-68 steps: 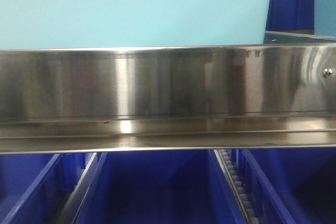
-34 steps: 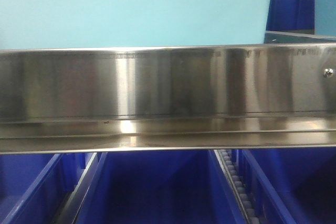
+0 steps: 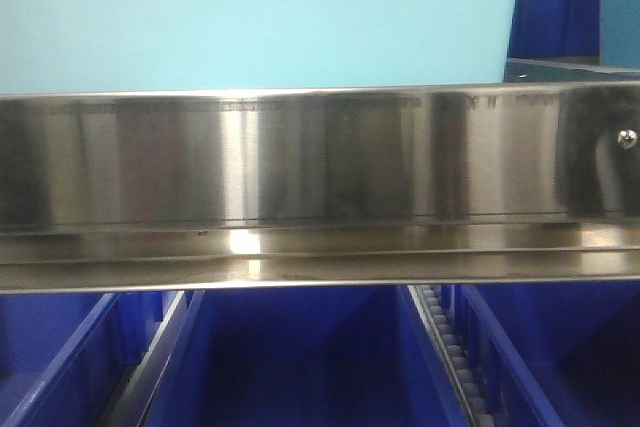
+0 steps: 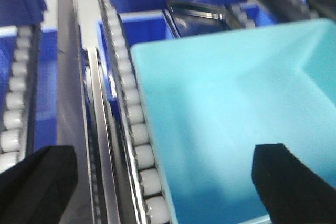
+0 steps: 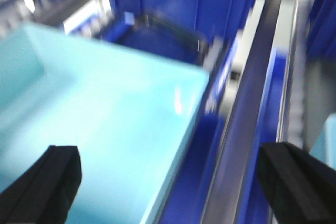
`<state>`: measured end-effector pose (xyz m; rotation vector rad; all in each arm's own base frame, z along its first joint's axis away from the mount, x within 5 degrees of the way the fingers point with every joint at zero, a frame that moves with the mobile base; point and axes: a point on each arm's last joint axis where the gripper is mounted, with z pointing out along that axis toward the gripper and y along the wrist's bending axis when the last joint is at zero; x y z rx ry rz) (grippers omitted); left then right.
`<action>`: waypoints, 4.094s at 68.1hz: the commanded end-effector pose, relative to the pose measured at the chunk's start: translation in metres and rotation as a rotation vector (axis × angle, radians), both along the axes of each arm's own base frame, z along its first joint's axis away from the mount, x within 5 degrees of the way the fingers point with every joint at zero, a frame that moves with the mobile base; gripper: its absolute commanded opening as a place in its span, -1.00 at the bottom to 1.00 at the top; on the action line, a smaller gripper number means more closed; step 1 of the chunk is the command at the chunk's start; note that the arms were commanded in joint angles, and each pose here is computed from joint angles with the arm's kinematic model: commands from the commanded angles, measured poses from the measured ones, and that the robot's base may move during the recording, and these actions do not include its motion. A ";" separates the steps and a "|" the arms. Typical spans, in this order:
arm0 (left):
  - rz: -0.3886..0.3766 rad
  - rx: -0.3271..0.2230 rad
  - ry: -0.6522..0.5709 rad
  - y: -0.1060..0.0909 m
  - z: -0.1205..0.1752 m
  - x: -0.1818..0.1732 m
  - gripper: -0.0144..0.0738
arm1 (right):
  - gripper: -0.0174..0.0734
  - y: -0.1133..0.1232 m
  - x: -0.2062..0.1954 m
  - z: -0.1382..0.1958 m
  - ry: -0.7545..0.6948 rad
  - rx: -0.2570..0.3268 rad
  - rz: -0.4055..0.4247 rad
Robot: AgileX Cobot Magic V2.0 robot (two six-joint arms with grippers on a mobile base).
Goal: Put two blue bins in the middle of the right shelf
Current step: 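Close both grippers on opposite walls of the teal bin, then lift the teal bin up off the shelf with both grippers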
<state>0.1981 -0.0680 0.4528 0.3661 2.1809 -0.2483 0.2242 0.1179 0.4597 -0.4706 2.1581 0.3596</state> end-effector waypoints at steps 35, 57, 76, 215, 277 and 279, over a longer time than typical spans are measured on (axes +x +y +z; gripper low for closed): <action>0.039 0.205 0.294 -0.044 -0.040 0.092 0.64 | 0.62 0.037 0.085 -0.068 0.389 -0.124 -0.151; 0.044 0.177 0.462 -0.050 -0.088 0.131 0.64 | 0.62 0.050 0.104 -0.102 0.489 -0.154 -0.154; 0.043 0.198 0.514 -0.054 -0.108 0.143 0.61 | 0.62 0.053 0.111 -0.106 0.476 -0.132 -0.166; 0.011 -0.077 0.067 -0.037 0.050 0.073 -0.92 | -0.96 0.020 0.074 0.032 0.058 -0.033 -0.220; 0.023 -0.143 -0.121 -0.039 0.065 0.084 -0.92 | -0.96 0.023 0.079 0.031 0.036 -0.022 -0.216; 0.023 -0.147 -0.130 -0.039 0.066 0.084 -0.92 | -0.96 0.023 0.080 0.033 0.017 -0.011 -0.214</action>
